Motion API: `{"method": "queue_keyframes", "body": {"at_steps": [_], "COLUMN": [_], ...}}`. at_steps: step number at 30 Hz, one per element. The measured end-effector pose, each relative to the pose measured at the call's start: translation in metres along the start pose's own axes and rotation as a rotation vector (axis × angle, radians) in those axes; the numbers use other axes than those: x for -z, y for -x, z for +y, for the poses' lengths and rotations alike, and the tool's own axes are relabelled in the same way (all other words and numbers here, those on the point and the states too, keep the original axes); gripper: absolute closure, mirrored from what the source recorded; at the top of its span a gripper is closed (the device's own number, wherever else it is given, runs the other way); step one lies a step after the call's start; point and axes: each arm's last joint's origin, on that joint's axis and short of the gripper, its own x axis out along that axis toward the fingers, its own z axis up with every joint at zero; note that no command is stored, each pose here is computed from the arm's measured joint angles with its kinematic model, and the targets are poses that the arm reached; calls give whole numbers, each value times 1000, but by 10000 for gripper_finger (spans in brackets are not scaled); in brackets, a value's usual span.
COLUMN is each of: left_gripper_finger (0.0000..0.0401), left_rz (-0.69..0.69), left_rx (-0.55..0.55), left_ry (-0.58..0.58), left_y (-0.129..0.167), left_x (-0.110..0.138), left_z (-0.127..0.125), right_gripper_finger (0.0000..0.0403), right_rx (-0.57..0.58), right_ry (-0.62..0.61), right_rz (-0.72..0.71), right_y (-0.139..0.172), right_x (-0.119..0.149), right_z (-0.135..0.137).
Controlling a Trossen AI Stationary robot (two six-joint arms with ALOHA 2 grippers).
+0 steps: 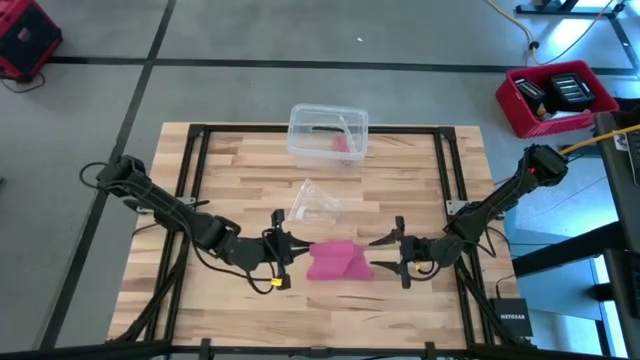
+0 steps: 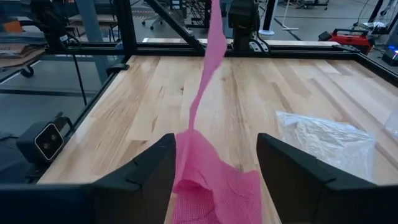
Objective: Roll bandage
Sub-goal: Roll the pink bandage
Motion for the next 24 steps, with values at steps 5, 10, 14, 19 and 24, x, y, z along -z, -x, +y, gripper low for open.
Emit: {"method": "queue_keyframes", "body": {"at_steps": [5, 10, 14, 19, 24], "left_gripper_finger": [396, 396, 396, 396, 396], "left_rz": [-2, -4, -4, -3, -2], "left_rx": [0, -1, -1, 1, 1], "left_ry": [-7, 2, 27, 32, 41], "left_y": [0, -1, -1, 0, -1], "left_x": [0, -1, -1, -1, 0], "left_z": [0, 1, 1, 0, 0], "right_gripper_finger": [178, 178, 178, 178, 178], "right_rx": [0, 0, 1, -31, -48], "right_ry": [3, 3, 10, 15, 17], "right_rz": [3, 4, 13, 27, 34], "right_y": [0, 0, -1, -1, -1], "right_x": [0, 1, 2, 3, 3], "right_z": [0, 0, 0, 1, 2]}}
